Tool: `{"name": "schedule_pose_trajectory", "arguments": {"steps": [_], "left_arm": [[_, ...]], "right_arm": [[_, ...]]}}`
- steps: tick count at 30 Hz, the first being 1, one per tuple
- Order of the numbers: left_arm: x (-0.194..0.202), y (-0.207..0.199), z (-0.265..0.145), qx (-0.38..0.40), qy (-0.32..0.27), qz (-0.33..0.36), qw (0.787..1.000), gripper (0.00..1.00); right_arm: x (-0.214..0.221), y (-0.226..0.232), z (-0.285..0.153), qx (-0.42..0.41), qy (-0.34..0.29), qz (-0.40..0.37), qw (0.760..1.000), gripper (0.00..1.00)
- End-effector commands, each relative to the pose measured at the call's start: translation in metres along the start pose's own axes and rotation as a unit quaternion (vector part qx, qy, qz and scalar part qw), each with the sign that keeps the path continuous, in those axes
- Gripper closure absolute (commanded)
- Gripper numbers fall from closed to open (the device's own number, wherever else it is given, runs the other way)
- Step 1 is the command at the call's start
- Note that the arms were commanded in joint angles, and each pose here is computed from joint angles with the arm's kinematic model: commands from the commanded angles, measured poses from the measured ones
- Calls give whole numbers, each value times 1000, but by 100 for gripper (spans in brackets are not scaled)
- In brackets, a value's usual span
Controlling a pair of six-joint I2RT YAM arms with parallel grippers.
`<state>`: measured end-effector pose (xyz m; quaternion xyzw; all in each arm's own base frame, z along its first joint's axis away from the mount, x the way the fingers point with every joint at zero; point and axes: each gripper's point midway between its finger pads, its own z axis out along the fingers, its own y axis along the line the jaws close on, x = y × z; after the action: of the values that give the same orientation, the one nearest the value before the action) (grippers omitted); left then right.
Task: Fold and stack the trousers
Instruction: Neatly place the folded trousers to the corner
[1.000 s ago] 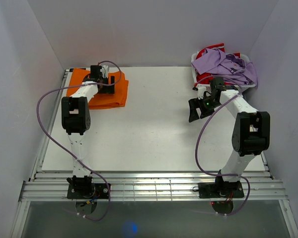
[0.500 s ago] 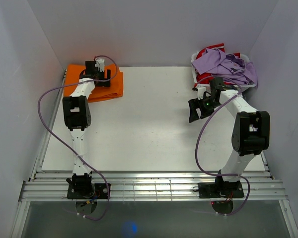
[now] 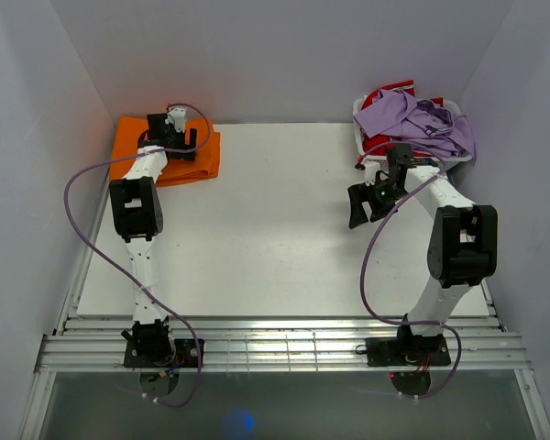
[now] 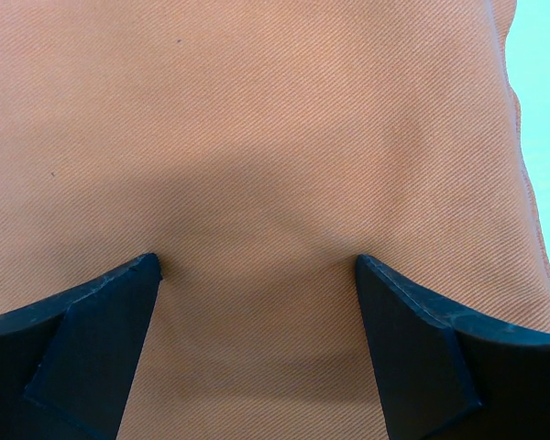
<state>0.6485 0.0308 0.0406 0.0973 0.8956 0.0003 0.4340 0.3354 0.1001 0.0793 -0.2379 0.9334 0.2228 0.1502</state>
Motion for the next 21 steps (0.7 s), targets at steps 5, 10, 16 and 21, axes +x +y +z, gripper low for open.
{"name": "schedule_pose_trajectory", "arguments": {"steps": [5, 10, 16, 21], "left_arm": [[80, 30, -15, -51, 132, 30, 990, 2], [-21, 38, -76, -77, 14, 65, 995, 2], [-131, 13, -178, -33, -117, 105, 987, 2], [-143, -27, -243, -14, -120, 85, 989, 2]], "right_arm": [[-17, 5, -20, 3, -27, -17, 999, 10], [-36, 15, -47, 16, -71, -44, 996, 10], [-53, 25, -79, 37, -118, -73, 990, 10], [-54, 26, -105, 72, -143, -102, 982, 10]]}}
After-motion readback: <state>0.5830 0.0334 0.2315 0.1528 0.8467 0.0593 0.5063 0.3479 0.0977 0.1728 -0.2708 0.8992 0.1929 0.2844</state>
